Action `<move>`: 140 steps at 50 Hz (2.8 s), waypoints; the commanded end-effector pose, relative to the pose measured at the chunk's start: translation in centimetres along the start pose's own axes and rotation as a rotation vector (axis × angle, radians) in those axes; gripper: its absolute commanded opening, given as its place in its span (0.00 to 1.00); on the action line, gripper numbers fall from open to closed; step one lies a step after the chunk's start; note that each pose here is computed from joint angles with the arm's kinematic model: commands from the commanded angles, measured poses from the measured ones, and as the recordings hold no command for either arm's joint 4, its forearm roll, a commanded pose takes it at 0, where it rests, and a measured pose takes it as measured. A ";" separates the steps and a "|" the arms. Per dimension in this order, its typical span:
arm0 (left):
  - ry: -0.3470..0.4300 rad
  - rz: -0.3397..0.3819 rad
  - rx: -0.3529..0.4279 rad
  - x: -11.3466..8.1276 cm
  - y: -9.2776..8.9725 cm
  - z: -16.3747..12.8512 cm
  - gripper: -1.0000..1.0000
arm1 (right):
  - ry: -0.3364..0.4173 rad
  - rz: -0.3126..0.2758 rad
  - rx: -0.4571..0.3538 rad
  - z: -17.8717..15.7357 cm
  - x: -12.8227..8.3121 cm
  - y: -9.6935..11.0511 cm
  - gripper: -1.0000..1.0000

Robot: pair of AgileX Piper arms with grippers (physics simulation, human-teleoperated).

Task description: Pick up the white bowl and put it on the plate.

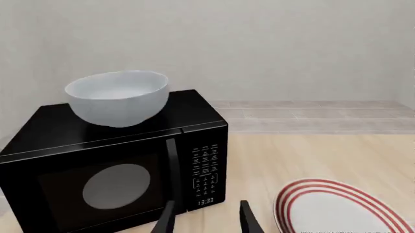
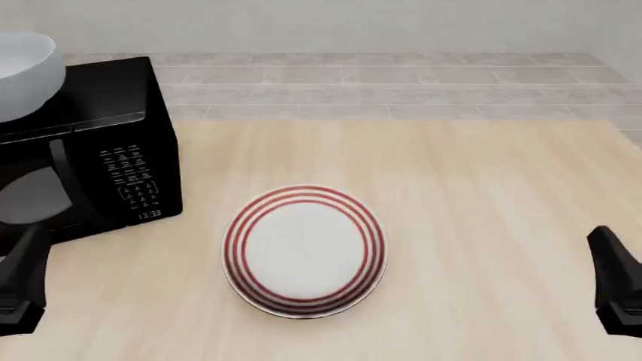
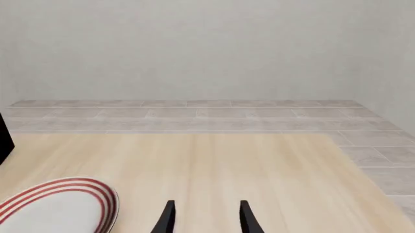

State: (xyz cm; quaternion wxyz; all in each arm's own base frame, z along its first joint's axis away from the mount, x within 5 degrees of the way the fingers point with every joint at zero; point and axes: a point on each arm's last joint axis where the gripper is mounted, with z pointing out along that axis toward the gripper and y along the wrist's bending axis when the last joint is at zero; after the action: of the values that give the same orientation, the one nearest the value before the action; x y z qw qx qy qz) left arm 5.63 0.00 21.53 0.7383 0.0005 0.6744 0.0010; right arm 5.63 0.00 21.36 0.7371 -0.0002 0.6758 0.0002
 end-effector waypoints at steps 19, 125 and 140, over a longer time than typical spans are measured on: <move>0.019 -0.013 0.006 0.3 0.0 0.1 1.00 | 0.001 0.000 0.001 0.1 0.0 0.0 1.00; 0.127 0.780 0.029 -19.8 0.4 10.6 1.00 | 0.003 -0.001 0.000 0.3 -0.1 0.0 1.00; 0.213 0.855 0.008 -18.4 1.3 12.1 1.00 | 0.003 -0.001 0.000 0.3 0.0 0.0 1.00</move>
State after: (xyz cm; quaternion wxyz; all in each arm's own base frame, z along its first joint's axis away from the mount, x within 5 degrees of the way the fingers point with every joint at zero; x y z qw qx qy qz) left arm 15.57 0.89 41.67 0.6227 0.2661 0.6779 0.2862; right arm 5.88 0.00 21.43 0.7362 -0.0006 0.6768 -0.0004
